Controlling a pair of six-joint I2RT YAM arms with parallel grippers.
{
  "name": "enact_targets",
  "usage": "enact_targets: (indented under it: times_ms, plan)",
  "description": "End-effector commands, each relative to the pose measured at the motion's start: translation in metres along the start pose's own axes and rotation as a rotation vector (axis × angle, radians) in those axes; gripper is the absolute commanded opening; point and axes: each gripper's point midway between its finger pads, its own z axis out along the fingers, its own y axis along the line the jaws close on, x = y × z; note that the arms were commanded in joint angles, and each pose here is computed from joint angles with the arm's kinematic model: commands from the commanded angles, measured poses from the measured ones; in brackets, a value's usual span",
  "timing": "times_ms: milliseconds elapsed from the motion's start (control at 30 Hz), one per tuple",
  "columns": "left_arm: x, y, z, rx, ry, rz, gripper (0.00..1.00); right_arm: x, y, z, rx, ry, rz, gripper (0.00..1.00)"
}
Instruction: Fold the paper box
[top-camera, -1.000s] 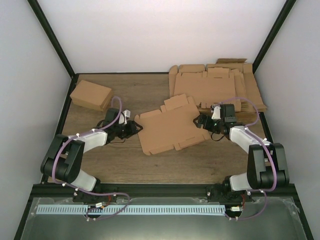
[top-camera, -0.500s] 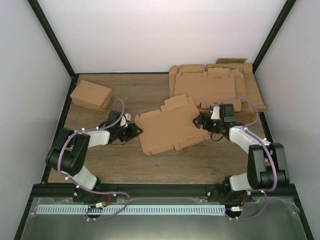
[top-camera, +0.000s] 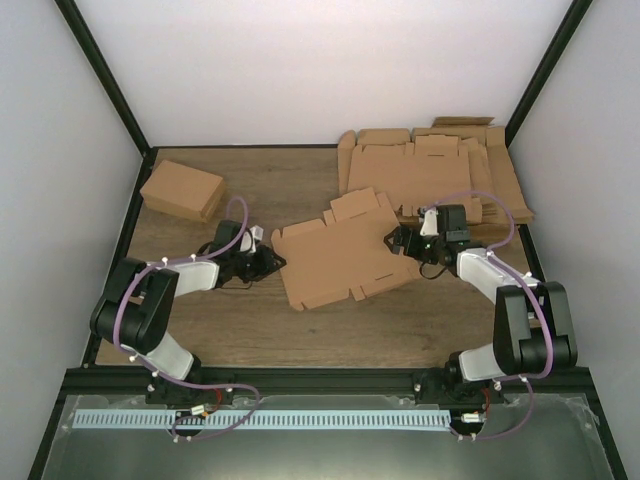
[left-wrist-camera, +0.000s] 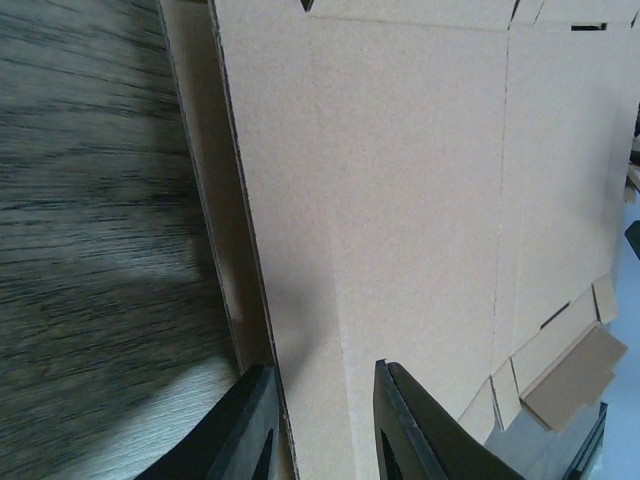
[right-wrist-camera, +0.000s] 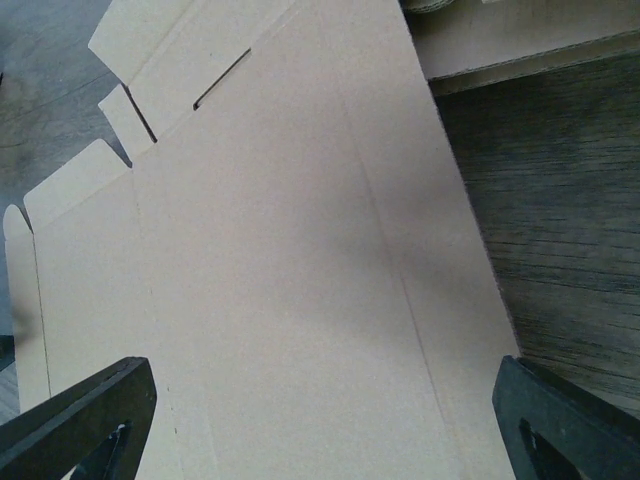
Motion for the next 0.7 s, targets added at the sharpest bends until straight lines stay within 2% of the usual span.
enact_targets:
  times_ms: [0,333,667]
  plan:
    - [-0.009,-0.022,-0.003,0.069,-0.012,0.045,0.3,-0.011,0.01,0.0,-0.014,-0.012,-0.033,0.95]
    - [-0.009,-0.038,-0.008,0.138,-0.01,0.027,0.28,-0.006,0.01,0.003,-0.02,0.002,-0.033,0.94]
    - [-0.009,-0.038,-0.006,0.147,-0.01,0.03,0.28,0.001,0.015,0.007,-0.034,0.022,-0.036,0.93]
